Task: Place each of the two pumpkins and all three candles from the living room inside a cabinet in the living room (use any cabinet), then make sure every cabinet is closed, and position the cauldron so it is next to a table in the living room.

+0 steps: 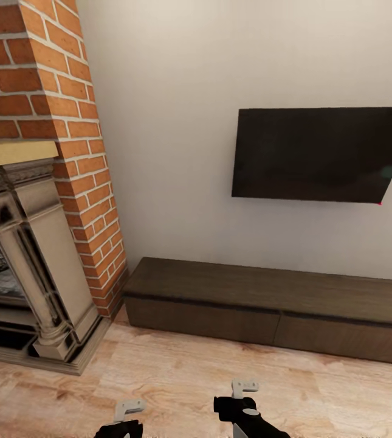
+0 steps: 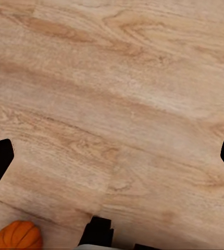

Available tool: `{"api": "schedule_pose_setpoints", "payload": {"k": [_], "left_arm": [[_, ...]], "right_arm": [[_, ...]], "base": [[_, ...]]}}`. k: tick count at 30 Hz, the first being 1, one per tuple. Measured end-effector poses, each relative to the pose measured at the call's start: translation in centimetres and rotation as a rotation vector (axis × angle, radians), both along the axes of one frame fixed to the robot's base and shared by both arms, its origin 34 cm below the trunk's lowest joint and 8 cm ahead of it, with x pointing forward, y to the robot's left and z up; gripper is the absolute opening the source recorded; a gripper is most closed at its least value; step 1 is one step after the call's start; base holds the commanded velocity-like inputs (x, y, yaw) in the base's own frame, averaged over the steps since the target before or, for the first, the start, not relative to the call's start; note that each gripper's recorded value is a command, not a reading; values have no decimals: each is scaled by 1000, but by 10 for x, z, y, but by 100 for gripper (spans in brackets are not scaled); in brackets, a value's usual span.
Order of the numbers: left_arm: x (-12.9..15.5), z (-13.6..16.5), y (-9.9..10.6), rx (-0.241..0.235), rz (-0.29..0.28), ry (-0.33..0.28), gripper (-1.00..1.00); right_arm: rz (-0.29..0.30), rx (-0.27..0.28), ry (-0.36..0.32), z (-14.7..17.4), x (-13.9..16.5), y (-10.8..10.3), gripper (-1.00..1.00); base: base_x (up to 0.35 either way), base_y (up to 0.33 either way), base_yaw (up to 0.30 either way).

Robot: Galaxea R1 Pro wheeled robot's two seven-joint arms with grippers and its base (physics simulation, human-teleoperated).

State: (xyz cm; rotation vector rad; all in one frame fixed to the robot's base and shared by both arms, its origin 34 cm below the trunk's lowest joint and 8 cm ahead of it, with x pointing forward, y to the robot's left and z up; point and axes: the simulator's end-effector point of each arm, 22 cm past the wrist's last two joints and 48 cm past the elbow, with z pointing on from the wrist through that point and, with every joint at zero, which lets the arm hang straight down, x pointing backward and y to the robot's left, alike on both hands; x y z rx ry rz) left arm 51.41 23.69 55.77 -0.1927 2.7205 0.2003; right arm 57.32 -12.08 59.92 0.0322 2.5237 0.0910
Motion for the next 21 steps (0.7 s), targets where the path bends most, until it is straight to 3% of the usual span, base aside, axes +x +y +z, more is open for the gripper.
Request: {"api": "schedule_pose_setpoints", "payload": {"k": [21], "left_arm": [[-10, -12, 1, 2, -1, 34, 100]], "right_arm": [[-5, 1, 35, -15, -10, 0, 100]], "base": [[-51, 22, 19]]}}
